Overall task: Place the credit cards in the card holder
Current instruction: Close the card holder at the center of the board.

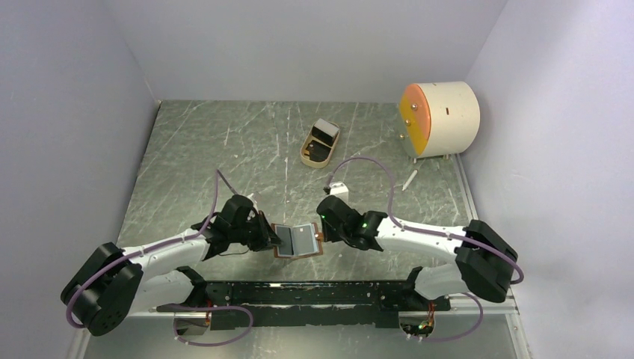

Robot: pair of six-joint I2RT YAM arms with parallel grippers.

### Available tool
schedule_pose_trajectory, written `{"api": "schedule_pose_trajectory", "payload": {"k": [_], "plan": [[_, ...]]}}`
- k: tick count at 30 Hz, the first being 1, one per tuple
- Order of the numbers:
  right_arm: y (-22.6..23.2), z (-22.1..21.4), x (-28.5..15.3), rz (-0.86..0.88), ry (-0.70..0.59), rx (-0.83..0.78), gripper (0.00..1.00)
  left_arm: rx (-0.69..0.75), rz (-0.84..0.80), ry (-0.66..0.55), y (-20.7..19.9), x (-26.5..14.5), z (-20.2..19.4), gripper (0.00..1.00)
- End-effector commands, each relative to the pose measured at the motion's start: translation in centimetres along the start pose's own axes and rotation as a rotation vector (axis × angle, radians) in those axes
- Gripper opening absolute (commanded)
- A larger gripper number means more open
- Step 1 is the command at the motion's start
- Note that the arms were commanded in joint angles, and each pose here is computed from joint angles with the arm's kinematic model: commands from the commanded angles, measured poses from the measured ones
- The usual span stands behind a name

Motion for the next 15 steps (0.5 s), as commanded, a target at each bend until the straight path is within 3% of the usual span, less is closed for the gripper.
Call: {"api": "schedule_pose_trajectory", "payload": {"k": [1, 15], "plan": [[1.5, 0.5, -0.6, 0.195, -0.064, -0.223, 0.39, 0.041, -0.003, -0.011, -0.9, -0.2, 0.7, 0.11], [3.4, 0.4, 2.2, 0.299, 0.023, -0.516, 0.42, 0.094, 0.072, 0.088, -2.2, -1.5, 1.8, 0.13]]}}
Point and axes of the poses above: each gripper's point midway between its finger pads, its own x axis out along the fingers, its own y axis along the line the jaws close on, z = x × y, the point moved 7 cm from there along -x, back along the fingers, and after that the axes turned 2 degrees about -x, right-handed, at the moved point
